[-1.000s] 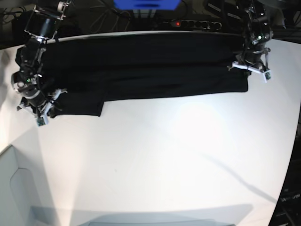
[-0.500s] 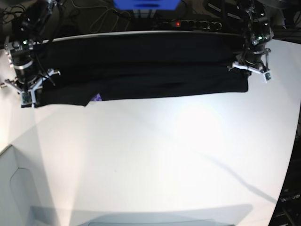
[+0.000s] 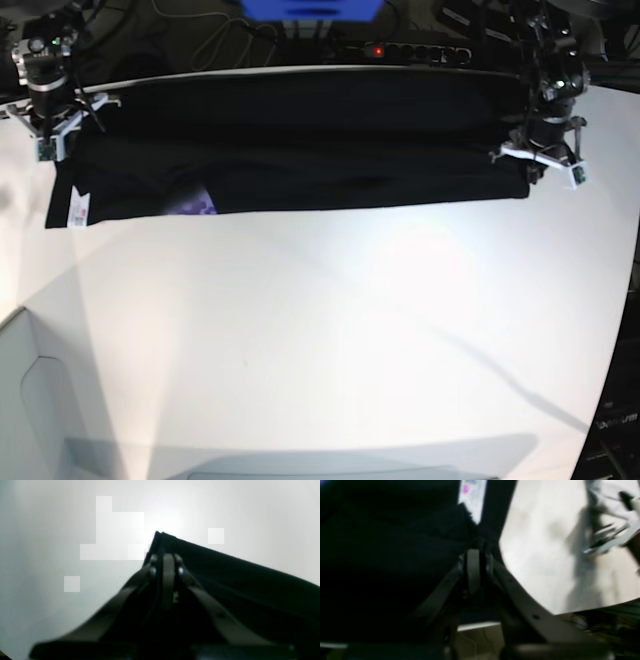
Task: Fold the T-shirt properly
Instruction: 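Hold the strip ends with both grippers and regrasp the fabric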
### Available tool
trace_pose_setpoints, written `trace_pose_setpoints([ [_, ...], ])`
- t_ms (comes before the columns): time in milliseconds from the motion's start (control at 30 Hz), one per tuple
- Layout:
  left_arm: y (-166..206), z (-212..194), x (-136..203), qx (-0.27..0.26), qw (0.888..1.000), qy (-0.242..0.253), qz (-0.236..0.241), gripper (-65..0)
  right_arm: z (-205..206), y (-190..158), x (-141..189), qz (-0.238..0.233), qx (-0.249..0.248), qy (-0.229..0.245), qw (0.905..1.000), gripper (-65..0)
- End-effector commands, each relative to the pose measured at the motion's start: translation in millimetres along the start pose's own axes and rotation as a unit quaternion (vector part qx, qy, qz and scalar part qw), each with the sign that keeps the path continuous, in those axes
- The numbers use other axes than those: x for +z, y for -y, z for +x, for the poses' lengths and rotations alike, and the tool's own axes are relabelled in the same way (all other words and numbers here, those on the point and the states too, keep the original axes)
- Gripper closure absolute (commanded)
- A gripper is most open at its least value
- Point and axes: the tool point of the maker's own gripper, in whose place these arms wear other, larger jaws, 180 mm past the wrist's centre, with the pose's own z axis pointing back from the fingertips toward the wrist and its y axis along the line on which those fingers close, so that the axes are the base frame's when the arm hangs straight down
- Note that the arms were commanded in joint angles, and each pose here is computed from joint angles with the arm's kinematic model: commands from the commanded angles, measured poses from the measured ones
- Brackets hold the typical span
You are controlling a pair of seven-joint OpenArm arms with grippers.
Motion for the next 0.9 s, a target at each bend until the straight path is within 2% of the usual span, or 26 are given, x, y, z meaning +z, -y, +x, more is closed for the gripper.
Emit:
trace_pose_setpoints([
  [0,-1.1,14.2,4.1,-0.010,1.000,0.023,0.001,0.0,1.8,6.0,6.0,-0.007,0.007,0.007,0.9999,0.0],
  [200,-0.4,9.2,3.8,-0.011,1.000,0.016,0.000,0.0,-16.7,18.2,15.9,-0.027,-0.001,-0.017,0.9995,0.0],
  [433,-11.8,-14.3,0.2,-0.004,1.000,-0.015,0.012,0.0,-30.2,28.4,23.2,-0.047,-0.014,-0.035,0.9982,0.0],
  [867,-24.8,-41.3,8.8,-0.007,0.998,-0.049,0.026,0.0,-33.7,25.6,25.6,-0.052,-0.034,-0.034,0.9974,0.0],
])
